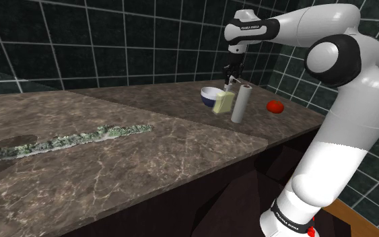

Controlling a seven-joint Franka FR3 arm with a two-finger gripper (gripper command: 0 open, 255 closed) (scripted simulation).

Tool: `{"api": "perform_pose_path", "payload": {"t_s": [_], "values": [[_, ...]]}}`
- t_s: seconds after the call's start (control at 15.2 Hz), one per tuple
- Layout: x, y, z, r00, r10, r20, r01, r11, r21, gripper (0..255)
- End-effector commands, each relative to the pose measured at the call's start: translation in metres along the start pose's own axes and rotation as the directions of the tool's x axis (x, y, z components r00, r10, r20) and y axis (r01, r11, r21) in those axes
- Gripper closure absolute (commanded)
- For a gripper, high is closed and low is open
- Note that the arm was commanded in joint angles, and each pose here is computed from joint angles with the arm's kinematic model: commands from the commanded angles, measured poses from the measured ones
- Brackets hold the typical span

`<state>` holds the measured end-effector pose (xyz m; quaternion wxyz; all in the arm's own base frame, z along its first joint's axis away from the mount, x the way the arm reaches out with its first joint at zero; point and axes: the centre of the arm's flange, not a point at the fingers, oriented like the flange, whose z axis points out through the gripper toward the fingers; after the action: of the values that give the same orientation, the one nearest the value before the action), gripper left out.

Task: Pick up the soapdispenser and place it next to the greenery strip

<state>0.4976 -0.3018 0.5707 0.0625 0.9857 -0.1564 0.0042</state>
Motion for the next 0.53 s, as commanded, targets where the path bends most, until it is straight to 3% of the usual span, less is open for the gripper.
{"api": "perform_pose_path", "payload": {"t_s": [0.0, 0.46], "values": [[0.0, 0.0, 0.0, 1.0, 0.0, 0.0, 0.0, 1.0, 0.0, 255], [0.001, 0.003, -0.026, 1.0, 0.0, 0.0, 0.0, 1.0, 0.0, 255]]}}
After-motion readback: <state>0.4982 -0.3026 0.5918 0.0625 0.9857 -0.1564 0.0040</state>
